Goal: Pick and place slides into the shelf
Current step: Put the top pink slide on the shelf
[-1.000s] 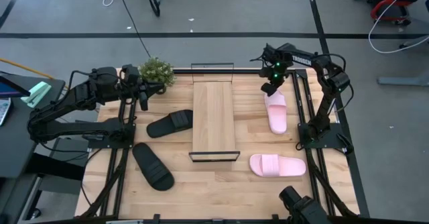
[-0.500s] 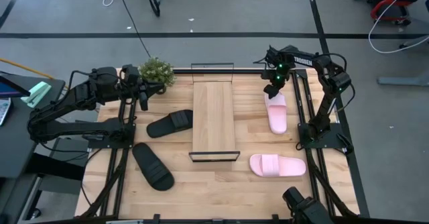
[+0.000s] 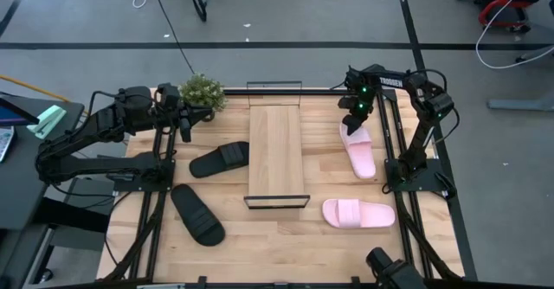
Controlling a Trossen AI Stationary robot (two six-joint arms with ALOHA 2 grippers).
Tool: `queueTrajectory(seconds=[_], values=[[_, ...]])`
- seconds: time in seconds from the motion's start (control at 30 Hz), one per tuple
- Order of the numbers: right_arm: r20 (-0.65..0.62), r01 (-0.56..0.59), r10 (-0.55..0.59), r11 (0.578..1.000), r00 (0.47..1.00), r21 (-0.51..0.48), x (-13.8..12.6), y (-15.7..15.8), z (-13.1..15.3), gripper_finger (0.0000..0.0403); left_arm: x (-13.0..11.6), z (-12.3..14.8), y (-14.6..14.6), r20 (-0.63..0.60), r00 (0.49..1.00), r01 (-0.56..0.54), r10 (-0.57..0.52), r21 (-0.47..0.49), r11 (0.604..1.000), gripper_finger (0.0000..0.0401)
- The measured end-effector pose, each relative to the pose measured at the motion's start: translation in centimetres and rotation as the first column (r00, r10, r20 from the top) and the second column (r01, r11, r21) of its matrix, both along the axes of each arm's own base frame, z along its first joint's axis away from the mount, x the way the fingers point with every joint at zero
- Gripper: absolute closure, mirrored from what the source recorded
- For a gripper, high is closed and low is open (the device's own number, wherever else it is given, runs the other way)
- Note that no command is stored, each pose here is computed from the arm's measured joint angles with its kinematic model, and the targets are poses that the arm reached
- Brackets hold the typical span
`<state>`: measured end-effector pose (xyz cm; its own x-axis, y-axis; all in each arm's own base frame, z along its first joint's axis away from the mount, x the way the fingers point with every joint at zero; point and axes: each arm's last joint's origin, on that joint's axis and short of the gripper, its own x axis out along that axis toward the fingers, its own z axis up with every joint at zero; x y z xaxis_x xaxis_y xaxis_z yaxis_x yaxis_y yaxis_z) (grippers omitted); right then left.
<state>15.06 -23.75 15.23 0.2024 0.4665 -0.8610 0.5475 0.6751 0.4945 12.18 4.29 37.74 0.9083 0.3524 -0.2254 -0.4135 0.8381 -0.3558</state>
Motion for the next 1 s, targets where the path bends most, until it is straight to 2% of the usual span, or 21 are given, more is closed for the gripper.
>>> queueTrajectory(seconds=[0.13, 0.3, 0.33, 0.5, 0.63, 0.83, 1.0], values=[[-0.003, -0.016, 0.016, 1.0, 1.0, -0.01, 0.3, 0.2, 0.1, 0.0241, 0.0, 0.0, 0.0, -0.001, 1.0, 0.0, 0.0, 0.001, 1.0, 0.0373], [-0.018, -0.018, 0.018, 1.0, 1.0, 0.005, 0.3, 0.4, 0.1, 0.0372, 0.0, -0.1, 0.0, -0.013, 1.0, 0.0, 0.0, -0.003, 1.0, 0.0378], [-0.02, -0.017, 0.017, 1.0, 1.0, 0.007, 0.3, 0.4, 0.1, 0.0386, 0.0, -0.2, 0.0, -0.017, 1.0, 0.001, -0.001, -0.004, 1.0, 0.0376], [-0.04, 0.012, -0.011, 1.0, 0.999, 0.017, 0.3, 0.5, 0.2, 0.0397, -0.1, -0.3, 0.0, -0.031, 1.0, 0.001, -0.001, -0.009, 1.0, 0.0369], [-0.022, 0.029, -0.029, 0.999, 0.999, -0.018, 0.2, 0.9, 1.6, 0.0399, -0.1, -0.4, 0.0, -0.038, 0.999, 0.001, -0.001, -0.009, 1.0, 0.0368], [0.055, 0.08, -0.075, 0.991, 0.996, -0.109, -0.4, 2.1, 5.3, 0.0401, -0.1, -0.4, 0.0, -0.042, 0.999, 0.004, -0.004, 0.001, 1.0, 0.0378], [0.14, 0.164, -0.137, 0.963, 0.981, -0.213, -1.4, 3.9, 9.3, 0.0402, -0.1, -0.4, 0.0, -0.046, 0.999, 0.007, -0.007, 0.013, 1.0, 0.0383]])
